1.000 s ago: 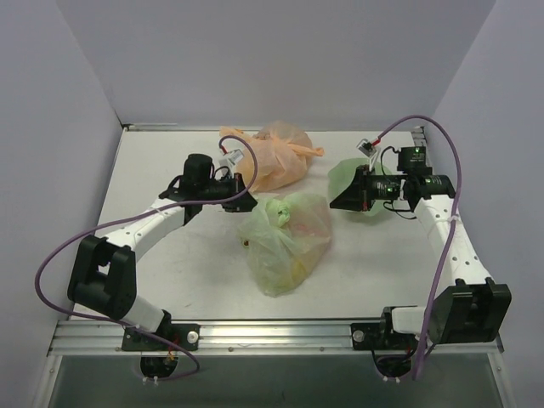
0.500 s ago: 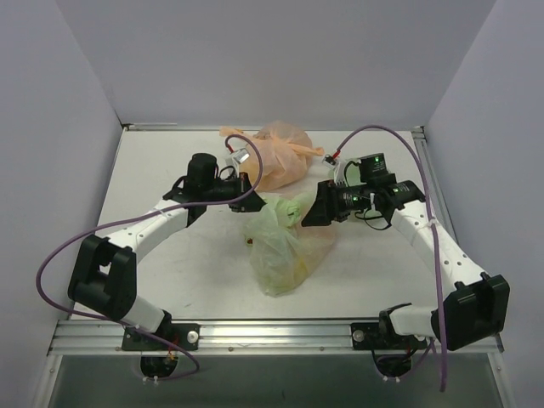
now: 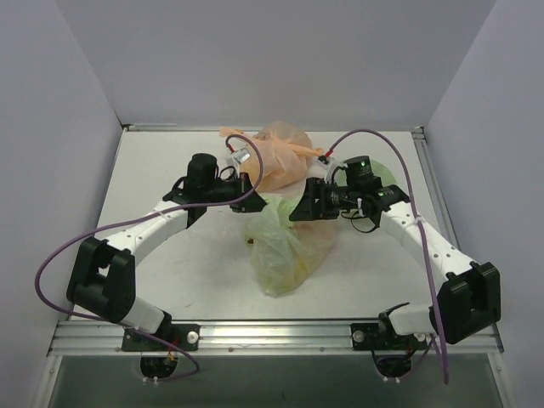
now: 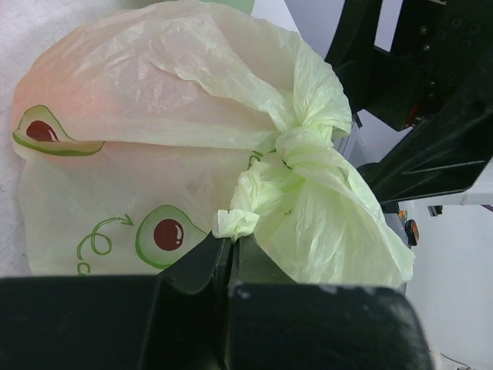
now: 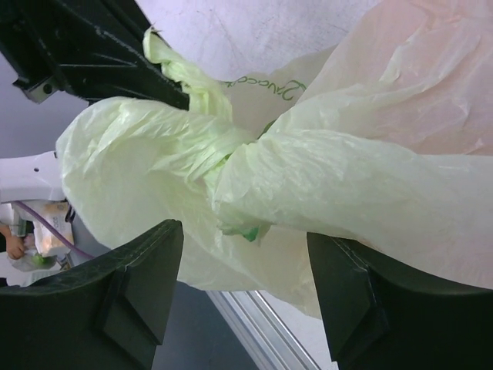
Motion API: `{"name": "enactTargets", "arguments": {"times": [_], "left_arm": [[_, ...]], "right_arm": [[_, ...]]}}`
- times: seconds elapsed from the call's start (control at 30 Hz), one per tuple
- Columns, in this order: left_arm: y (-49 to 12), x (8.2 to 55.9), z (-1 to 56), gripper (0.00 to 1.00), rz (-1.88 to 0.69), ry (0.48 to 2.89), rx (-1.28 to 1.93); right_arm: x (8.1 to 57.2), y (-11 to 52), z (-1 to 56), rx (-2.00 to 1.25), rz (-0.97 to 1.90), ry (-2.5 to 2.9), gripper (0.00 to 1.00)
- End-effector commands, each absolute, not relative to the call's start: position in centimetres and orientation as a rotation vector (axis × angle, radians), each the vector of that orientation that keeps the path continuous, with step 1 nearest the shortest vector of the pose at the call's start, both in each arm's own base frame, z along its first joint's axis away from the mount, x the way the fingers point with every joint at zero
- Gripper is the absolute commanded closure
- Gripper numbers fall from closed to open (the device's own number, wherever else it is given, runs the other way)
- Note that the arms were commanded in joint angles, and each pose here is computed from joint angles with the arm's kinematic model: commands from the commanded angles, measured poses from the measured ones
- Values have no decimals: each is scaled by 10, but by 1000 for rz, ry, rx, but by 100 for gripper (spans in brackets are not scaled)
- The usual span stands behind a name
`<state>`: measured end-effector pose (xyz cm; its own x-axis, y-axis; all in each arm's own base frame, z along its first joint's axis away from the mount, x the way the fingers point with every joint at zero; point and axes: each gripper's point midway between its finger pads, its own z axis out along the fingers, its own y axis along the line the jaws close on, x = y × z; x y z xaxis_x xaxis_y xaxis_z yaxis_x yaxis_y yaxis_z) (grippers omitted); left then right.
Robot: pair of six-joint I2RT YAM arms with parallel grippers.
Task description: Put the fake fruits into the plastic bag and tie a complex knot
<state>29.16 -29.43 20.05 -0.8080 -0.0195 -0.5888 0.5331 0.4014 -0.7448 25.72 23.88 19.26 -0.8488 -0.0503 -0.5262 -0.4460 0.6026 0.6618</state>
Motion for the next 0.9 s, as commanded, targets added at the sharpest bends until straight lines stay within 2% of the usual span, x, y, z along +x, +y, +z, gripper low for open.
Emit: {"name": "enactTargets", "arguments": {"times": [0.0, 0.17, 0.23, 0.27, 0.37, 0.43, 0.5, 0.87], "left_arm": [[-297, 287, 225, 100, -1436, 2045, 492], [-298, 286, 226, 100, -1433, 2046, 491], [-298, 285, 227, 100, -1435, 2042, 495], [-299, 286, 226, 100, -1433, 2043, 495], [-299, 287, 227, 100, -1432, 2045, 490], [-298, 288, 226, 100, -1428, 2047, 486], [-296, 290, 224, 100, -1408, 2056, 477], [-263, 315, 217, 100, -1285, 2094, 387]], "right_arm": [[267, 243, 190, -392, 1144, 2341, 34], [269, 252, 186, -421, 1168, 2326, 40], [270, 255, 185, -431, 1178, 2316, 52], [270, 256, 185, -434, 1184, 2315, 61], [268, 258, 186, -455, 1207, 2311, 75], [266, 256, 188, -481, 1210, 2302, 91], [263, 253, 192, -484, 1221, 2299, 100], [240, 222, 207, -595, 1284, 2225, 100]]}}
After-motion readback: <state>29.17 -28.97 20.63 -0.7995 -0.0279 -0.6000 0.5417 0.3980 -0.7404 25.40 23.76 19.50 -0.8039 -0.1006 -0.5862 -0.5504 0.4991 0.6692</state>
